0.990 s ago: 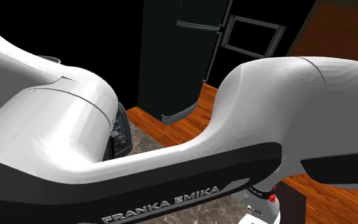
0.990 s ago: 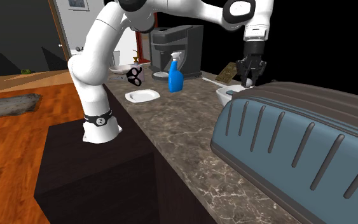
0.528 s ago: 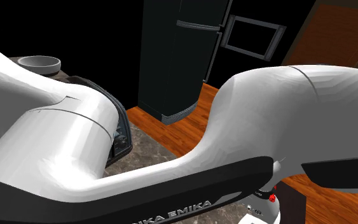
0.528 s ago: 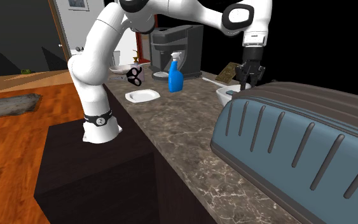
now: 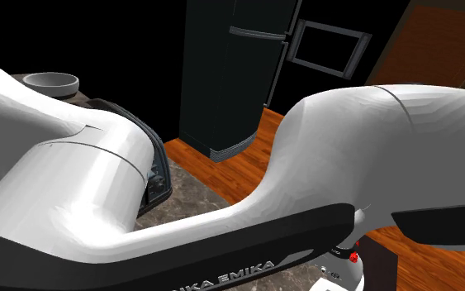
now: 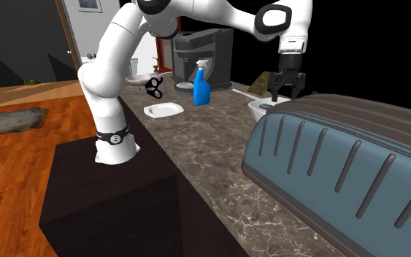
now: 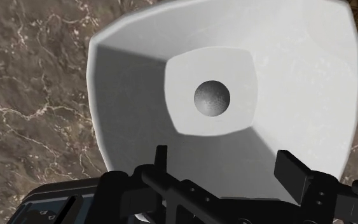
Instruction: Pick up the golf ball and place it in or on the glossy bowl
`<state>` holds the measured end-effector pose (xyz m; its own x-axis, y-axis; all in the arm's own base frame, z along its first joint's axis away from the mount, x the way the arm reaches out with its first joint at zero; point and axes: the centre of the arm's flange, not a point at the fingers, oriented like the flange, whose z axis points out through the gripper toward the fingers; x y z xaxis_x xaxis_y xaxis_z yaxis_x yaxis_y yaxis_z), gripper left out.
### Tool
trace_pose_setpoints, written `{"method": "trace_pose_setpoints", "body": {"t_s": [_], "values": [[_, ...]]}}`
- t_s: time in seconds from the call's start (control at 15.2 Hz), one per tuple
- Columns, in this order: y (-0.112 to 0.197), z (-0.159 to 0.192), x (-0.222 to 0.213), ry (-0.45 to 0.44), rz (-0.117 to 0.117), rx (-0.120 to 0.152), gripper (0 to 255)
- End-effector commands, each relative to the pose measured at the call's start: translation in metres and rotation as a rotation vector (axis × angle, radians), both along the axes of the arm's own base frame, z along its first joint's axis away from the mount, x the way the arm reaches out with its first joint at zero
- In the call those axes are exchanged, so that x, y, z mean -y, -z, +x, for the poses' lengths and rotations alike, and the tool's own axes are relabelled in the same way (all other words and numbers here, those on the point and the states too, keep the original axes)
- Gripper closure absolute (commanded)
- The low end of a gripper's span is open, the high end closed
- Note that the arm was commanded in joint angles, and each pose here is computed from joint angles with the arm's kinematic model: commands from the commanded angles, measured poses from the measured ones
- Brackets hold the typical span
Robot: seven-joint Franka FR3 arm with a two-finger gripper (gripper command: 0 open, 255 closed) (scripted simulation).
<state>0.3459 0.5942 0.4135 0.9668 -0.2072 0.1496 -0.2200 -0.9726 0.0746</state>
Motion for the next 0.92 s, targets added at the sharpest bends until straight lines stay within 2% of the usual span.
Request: {"method": "trace_pose_setpoints", "body": {"t_s": [0.0,0.07,0.33,0.86], "values": [[0.0,0.0,0.0,0.0,0.0,0.0,0],[0.0,0.0,0.0,0.0,0.0,0.0,0],[-0.049,-0.006,-0.005,0.0,0.0,0.0,0],[-0.049,-0.006,-0.005,0.0,0.0,0.0,0]]}}
